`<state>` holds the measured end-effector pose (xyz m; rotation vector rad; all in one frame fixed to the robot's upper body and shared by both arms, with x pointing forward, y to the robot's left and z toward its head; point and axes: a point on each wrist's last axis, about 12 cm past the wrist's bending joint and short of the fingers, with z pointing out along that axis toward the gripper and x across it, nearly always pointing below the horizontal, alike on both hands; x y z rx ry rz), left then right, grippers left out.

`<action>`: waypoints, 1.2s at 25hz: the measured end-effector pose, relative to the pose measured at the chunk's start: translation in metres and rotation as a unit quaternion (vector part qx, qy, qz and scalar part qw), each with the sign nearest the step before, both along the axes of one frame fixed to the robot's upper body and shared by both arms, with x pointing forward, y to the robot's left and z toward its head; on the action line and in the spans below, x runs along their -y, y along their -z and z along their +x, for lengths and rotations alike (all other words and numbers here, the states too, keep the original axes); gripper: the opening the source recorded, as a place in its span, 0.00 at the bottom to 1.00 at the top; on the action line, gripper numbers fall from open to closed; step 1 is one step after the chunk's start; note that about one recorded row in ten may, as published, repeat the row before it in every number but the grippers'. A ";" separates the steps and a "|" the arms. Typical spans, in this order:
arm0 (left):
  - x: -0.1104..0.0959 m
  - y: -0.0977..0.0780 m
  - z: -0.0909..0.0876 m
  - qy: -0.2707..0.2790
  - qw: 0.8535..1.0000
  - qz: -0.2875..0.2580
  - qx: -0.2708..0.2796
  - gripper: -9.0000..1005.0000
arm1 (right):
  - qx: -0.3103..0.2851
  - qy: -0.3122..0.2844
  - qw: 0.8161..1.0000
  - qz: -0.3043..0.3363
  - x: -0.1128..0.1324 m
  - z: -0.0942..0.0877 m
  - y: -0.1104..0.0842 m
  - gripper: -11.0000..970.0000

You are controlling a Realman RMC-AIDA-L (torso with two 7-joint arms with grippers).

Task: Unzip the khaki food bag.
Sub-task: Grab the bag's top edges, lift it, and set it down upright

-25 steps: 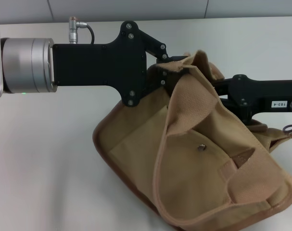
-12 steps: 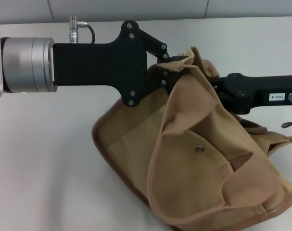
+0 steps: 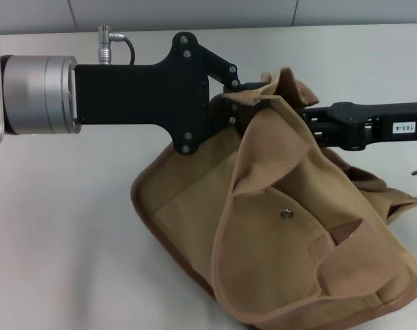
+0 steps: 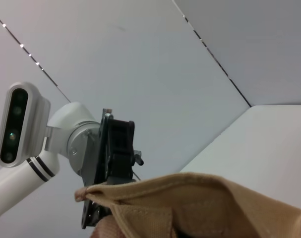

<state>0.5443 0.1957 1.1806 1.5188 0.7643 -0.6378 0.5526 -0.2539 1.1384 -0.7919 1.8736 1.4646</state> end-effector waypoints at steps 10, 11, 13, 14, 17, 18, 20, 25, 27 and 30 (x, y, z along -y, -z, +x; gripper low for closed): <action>-0.007 0.001 -0.002 -0.012 1.000 -0.004 0.003 0.04 | 0.065 0.048 0.996 0.029 0.021 -0.013 0.008 0.55; -0.007 0.001 -0.001 -0.013 1.000 -0.005 0.003 0.04 | 0.101 0.054 0.993 0.035 0.019 -0.020 0.014 0.55; -0.007 0.001 -0.001 -0.014 1.000 -0.006 0.003 0.04 | 0.115 0.054 0.991 0.036 0.018 -0.022 0.018 0.47; -0.007 0.001 -0.001 -0.015 1.000 -0.006 0.003 0.04 | 0.129 0.053 0.990 0.036 0.017 -0.024 0.021 0.43; -0.005 0.000 0.001 -0.015 1.000 -0.008 0.003 0.04 | 0.164 0.069 0.982 0.063 0.013 -0.032 0.032 0.36; -0.005 0.000 0.001 -0.015 1.000 -0.009 0.003 0.04 | 0.183 0.082 0.976 0.079 0.013 -0.034 0.035 0.38; -0.005 0.000 0.001 -0.015 1.000 -0.009 0.004 0.04 | 0.218 0.111 0.964 0.106 0.016 -0.041 0.039 0.40; -0.004 0.000 0.001 -0.015 1.000 -0.011 0.004 0.04 | 0.266 0.158 0.942 0.130 0.018 -0.050 0.046 0.47; -0.004 0.000 0.001 -0.015 1.000 -0.012 0.004 0.04 | 0.269 0.163 0.941 0.129 0.016 -0.049 0.047 0.50; -0.004 -0.001 0.001 -0.015 1.000 -0.014 0.007 0.04 | 0.272 0.160 0.940 0.127 0.014 -0.047 0.047 0.56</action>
